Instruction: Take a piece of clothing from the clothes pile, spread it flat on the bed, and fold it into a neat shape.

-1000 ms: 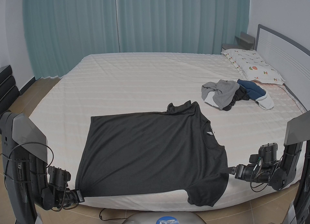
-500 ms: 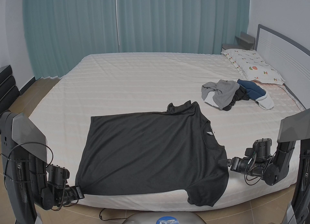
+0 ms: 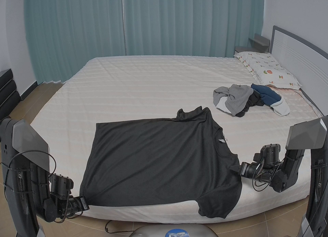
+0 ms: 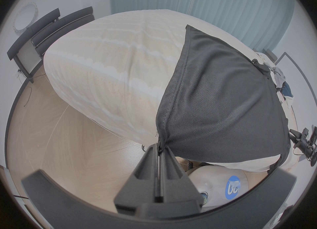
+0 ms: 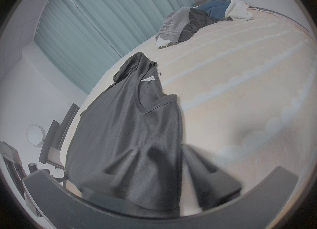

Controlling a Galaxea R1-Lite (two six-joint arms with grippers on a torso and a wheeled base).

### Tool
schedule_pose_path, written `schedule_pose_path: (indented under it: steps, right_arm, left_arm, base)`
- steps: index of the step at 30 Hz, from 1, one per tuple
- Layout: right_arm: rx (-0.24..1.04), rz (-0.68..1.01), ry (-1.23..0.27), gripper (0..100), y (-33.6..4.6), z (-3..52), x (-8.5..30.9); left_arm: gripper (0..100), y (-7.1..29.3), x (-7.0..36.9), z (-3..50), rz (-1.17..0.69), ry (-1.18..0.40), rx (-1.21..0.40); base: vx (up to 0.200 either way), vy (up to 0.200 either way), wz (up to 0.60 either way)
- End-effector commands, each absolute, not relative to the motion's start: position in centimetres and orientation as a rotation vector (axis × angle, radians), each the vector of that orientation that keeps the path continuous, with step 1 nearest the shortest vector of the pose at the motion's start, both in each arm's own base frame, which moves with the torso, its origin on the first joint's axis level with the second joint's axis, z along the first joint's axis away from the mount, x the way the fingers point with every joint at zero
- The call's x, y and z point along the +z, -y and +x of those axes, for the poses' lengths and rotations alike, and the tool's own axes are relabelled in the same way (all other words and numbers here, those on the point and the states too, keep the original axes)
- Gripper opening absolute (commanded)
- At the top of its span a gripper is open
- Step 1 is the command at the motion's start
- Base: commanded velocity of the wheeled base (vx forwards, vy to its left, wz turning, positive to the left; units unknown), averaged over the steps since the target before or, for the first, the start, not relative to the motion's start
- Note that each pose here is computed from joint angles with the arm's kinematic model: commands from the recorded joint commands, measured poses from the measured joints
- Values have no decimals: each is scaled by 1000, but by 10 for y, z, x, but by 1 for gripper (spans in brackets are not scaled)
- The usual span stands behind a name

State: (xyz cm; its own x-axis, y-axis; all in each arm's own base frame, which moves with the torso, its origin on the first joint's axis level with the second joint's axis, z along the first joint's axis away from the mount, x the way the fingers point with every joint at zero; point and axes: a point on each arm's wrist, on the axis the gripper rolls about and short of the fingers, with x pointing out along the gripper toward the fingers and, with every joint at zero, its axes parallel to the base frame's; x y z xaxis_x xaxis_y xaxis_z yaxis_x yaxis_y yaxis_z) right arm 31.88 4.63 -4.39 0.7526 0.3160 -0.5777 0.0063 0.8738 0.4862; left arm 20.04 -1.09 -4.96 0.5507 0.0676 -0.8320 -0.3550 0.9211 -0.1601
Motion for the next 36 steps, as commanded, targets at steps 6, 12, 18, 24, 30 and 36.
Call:
schedule_pose_path:
  steps: [6, 12, 18, 24, 30, 36]
  right_arm:
    - [95, 484, -620, 0, -42, 345, -40]
    - [112, 483, -576, 0, -46, 353, -33]
    - [124, 481, -570, 0, -50, 361, -36]
    - [136, 494, -554, 100, -51, 366, -39]
    - [131, 520, -546, 100, -44, 359, -27]
    - [308, 551, -586, 100, -27, 321, -9]
  left_arm:
    - [0, 11, -46, 200, -336, -929, 252]
    - [0, 10, -44, 203, -352, -893, 251]
    - [0, 10, -41, 204, -353, -880, 247]
    - [0, 10, -42, 204, -354, -884, 248]
    - [0, 10, -43, 203, -355, -892, 249]
    - [0, 10, -43, 203, -355, -892, 249]
  base:
    - [0, 0, 0]
    - [0, 0, 0]
    - [0, 0, 0]
    - [0, 0, 0]
    - [0, 0, 0]
    - [0, 0, 0]
